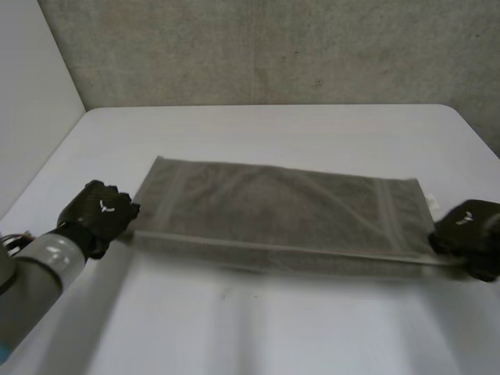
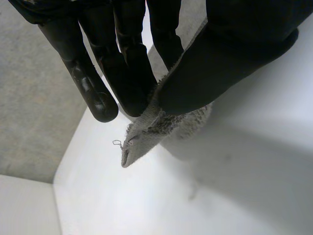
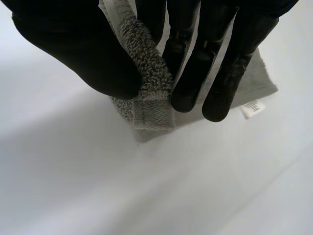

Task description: Fold the towel.

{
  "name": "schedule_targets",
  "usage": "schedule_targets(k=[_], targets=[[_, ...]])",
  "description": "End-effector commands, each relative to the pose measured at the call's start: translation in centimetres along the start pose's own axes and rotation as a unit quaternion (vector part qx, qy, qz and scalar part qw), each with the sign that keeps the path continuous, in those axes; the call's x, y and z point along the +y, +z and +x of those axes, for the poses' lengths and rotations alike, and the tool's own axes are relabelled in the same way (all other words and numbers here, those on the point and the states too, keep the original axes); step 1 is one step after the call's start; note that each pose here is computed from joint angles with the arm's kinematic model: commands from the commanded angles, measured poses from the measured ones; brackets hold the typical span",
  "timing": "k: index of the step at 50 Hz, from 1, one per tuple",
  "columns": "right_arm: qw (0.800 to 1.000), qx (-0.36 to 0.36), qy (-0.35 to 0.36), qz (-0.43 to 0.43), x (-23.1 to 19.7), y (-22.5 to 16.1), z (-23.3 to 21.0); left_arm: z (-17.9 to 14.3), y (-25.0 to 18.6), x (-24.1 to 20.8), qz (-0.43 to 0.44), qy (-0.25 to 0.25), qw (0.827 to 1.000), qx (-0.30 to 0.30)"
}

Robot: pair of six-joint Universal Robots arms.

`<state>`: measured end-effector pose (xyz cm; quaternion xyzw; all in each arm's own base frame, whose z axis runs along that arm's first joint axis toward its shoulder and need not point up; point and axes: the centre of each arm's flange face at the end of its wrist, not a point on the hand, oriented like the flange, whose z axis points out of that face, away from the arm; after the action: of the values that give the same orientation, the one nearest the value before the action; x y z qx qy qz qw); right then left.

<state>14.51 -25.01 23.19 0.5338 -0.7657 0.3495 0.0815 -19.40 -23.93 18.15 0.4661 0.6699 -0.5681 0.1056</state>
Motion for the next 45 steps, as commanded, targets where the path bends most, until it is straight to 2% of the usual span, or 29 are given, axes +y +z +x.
schedule_targets(k=[1,4,6,9,14,17,22,27,33,38,45], targets=[[0.999,0.036,-0.013,0.017,0.3,-1.9,1.4,-0.1,-2.8,-1.1,0.013,-0.007,0.999,0.038],[0.998,0.050,-0.008,0.036,0.2,-0.9,1.9,-0.7,-2.3,-1.4,0.028,0.001,0.999,0.034],[0.997,0.058,0.025,0.041,0.8,2.0,2.9,-1.7,-0.4,-1.5,0.039,0.009,0.999,0.018],[0.996,0.069,0.040,0.046,0.9,3.3,3.6,-1.6,0.9,-1.5,0.043,0.012,0.999,0.020],[0.995,0.074,0.050,0.051,-0.6,8.0,3.6,-2.3,6.4,-2.0,0.064,0.020,0.998,0.015],[0.995,0.079,0.049,0.047,-0.9,9.0,3.7,-2.3,8.0,-2.2,0.063,0.024,0.998,0.009],[0.985,0.134,0.075,0.080,-2.1,12.7,5.5,-2.5,14.1,-2.5,0.056,0.035,0.997,-0.035],[0.975,0.173,0.081,0.110,-3.0,14.7,6.7,-2.7,17.7,-2.6,0.063,0.040,0.995,-0.064],[0.968,0.211,0.075,0.114,-3.5,16.7,7.5,-2.1,19.9,-2.9,0.071,0.044,0.994,-0.074],[0.970,0.209,0.076,0.100,-3.0,18.0,7.0,-0.6,20.7,-2.6,0.062,0.044,0.995,-0.060],[0.967,0.211,0.086,0.113,-3.9,16.9,7.0,-0.2,20.3,-3.8,0.075,0.045,0.995,-0.057]])
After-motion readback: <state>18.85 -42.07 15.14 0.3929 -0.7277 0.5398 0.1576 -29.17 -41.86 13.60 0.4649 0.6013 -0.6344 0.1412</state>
